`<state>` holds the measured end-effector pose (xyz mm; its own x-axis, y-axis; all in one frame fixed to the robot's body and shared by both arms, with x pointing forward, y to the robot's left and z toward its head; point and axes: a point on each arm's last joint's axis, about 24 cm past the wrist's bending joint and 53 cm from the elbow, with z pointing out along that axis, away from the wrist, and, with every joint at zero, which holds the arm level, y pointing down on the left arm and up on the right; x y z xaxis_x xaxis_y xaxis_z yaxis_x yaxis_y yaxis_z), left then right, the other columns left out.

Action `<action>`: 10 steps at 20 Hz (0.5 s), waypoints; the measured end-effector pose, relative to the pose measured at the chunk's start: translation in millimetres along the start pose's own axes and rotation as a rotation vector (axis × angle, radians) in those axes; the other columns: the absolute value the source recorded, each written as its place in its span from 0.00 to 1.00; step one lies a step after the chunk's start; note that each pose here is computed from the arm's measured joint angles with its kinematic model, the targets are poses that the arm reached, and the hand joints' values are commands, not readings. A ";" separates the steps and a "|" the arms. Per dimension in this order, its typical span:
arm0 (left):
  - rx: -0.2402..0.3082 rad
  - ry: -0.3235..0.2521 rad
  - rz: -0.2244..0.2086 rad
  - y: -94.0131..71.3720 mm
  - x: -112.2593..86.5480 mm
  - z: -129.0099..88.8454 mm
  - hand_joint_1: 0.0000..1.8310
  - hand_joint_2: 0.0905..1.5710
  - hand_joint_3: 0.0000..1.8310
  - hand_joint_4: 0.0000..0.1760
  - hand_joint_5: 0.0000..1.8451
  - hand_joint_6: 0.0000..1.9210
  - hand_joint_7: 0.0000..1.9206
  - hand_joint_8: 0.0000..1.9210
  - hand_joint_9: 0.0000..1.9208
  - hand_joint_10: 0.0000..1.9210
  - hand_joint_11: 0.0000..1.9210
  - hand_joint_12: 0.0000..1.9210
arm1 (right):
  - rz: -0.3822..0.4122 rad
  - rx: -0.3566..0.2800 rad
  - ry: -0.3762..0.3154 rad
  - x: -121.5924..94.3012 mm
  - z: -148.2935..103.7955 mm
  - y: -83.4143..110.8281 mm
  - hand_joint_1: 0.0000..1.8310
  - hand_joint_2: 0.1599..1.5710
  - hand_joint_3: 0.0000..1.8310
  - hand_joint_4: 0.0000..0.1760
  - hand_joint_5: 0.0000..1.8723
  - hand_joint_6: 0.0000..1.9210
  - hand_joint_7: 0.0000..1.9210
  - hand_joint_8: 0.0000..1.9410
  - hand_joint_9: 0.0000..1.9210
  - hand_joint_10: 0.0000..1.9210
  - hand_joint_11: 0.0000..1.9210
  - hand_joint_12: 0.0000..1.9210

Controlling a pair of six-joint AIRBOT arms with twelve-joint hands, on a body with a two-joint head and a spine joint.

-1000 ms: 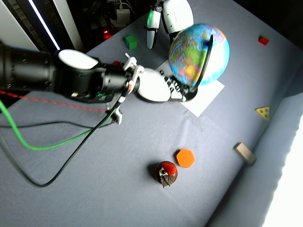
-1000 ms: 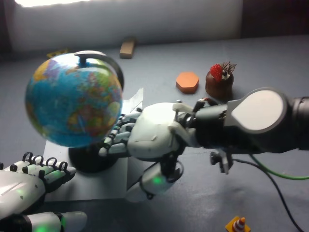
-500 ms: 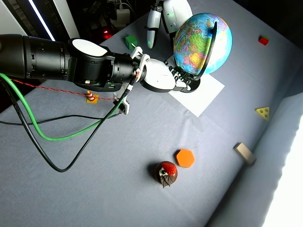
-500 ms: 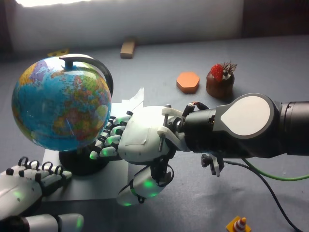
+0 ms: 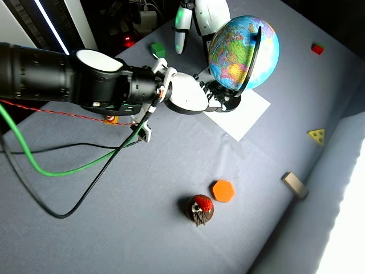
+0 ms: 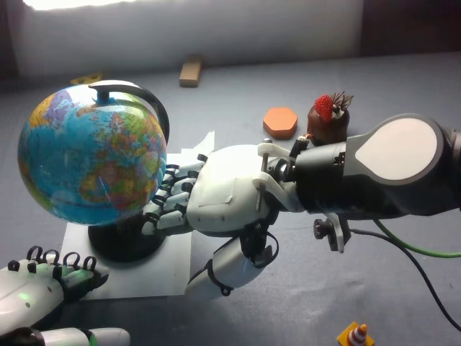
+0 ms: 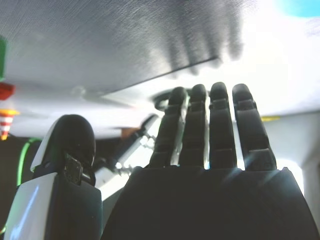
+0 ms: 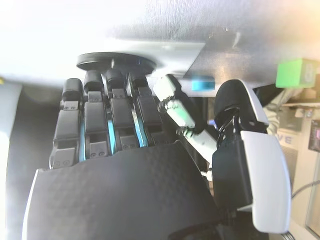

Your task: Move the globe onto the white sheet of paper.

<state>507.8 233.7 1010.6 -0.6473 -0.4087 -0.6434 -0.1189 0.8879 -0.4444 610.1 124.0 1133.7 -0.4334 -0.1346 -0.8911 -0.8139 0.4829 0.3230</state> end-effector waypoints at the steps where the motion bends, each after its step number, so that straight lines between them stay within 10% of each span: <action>1: -0.002 -0.003 -0.004 0.0 -1.2 -1.7 0.00 0.72 0.00 0.00 0.05 0.00 0.04 0.00 0.03 0.00 0.01 0.01 | 0.015 -0.004 -0.003 -2.2 -2.6 2.0 0.00 0.71 0.00 0.00 0.10 0.00 0.08 0.00 0.07 0.00 0.00 0.08; 9: -0.018 0.003 -0.045 -18.7 -6.2 -18.2 0.00 0.72 0.00 0.00 0.05 0.00 0.04 0.00 0.03 0.00 0.00 0.01 | 0.099 -0.005 -0.015 -3.5 -61.2 11.5 0.00 0.71 0.00 0.00 0.10 0.01 0.08 0.00 0.07 0.00 0.00 0.08; 10: -0.075 0.034 -0.135 -25.2 3.8 -27.8 0.00 0.72 0.00 0.00 0.05 0.00 0.04 0.00 0.03 0.00 0.00 0.01 | 0.176 0.035 -0.047 -4.4 -96.4 11.5 0.00 0.71 0.00 0.00 0.10 0.01 0.08 0.00 0.07 0.00 0.00 0.07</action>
<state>487.4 215.7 1036.7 -0.6464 -0.5190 -0.5592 -0.2615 0.8393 -0.4767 565.4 46.8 1172.0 -0.5491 -0.0052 -0.8357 -0.7124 0.5257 0.4648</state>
